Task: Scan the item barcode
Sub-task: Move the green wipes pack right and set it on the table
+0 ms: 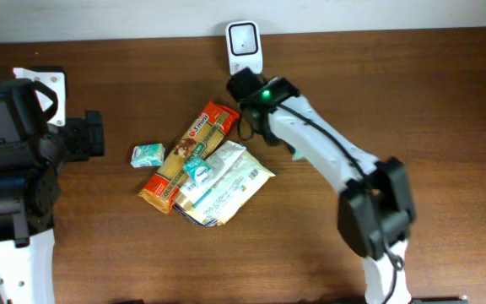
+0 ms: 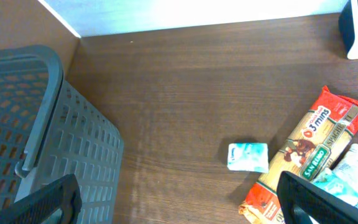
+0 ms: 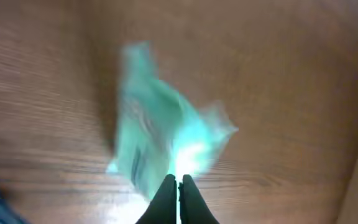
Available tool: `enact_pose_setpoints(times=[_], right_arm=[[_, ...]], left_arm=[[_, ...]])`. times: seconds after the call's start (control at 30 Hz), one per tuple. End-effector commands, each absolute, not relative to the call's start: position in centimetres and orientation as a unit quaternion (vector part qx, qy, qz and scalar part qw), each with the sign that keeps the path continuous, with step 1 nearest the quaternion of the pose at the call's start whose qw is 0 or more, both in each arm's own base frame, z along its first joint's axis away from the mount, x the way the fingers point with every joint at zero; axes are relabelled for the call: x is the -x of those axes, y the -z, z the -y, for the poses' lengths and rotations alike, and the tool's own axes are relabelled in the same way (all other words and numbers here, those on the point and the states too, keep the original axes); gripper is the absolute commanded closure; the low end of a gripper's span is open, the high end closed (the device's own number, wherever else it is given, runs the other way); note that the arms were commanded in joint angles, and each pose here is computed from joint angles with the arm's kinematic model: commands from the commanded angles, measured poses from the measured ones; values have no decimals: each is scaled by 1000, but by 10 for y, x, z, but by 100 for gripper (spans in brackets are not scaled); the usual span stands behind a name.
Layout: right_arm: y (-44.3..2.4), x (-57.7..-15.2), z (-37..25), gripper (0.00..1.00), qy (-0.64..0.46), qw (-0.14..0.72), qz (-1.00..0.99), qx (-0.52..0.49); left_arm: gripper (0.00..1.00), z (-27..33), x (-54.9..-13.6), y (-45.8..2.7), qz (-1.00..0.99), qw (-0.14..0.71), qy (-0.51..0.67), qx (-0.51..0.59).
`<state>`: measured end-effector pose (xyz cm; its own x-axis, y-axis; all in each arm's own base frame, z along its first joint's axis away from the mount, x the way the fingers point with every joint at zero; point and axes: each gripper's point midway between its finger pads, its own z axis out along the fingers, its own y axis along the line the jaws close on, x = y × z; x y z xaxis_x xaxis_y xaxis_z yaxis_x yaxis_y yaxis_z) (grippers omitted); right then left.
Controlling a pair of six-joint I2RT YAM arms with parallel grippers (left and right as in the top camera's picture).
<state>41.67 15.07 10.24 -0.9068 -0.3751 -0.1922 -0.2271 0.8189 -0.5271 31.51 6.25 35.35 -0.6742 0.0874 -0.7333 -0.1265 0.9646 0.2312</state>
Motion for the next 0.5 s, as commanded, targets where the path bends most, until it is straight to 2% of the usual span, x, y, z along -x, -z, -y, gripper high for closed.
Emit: enact_pose_setpoints(times=[0.0, 0.03, 0.07, 0.13, 0.17, 0.2, 0.23, 0.27, 0.37, 0.47], right_arm=[[-83, -410, -167, 96, 260, 133, -942, 167], [-81, -404, -179, 92, 250, 134, -942, 180], [-80, -400, -191, 84, 242, 138, -941, 190], [-79, -393, -208, 76, 230, 141, -941, 207], [-77, -391, -211, 63, 219, 136, -944, 206], [-75, -391, -209, 43, 203, 126, -950, 200], [-70, -390, -204, 35, 179, 109, -960, 187], [-66, -390, -191, 31, 156, 87, -974, 142], [-55, -393, -152, 29, 67, 18, -997, 35], [-47, -401, -126, 29, -18, -17, -1000, 8]], left_arm=[[1, -64, -314, -356, -904, 408, -131, 20], [1, -64, -314, -356, -904, 408, -130, 20], [1, -64, -314, -356, -904, 408, -131, 20], [1, -64, -314, -356, -904, 408, -131, 20], [1, -64, -314, -356, -904, 408, -131, 20], [1, -64, -314, -356, -904, 408, -131, 20], [1, -64, -314, -356, -904, 408, -131, 20], [1, -64, -314, -356, -904, 408, -131, 20], [1, -64, -314, -356, -904, 408, -131, 20], [1, -64, -314, -356, -904, 408, -131, 20]])
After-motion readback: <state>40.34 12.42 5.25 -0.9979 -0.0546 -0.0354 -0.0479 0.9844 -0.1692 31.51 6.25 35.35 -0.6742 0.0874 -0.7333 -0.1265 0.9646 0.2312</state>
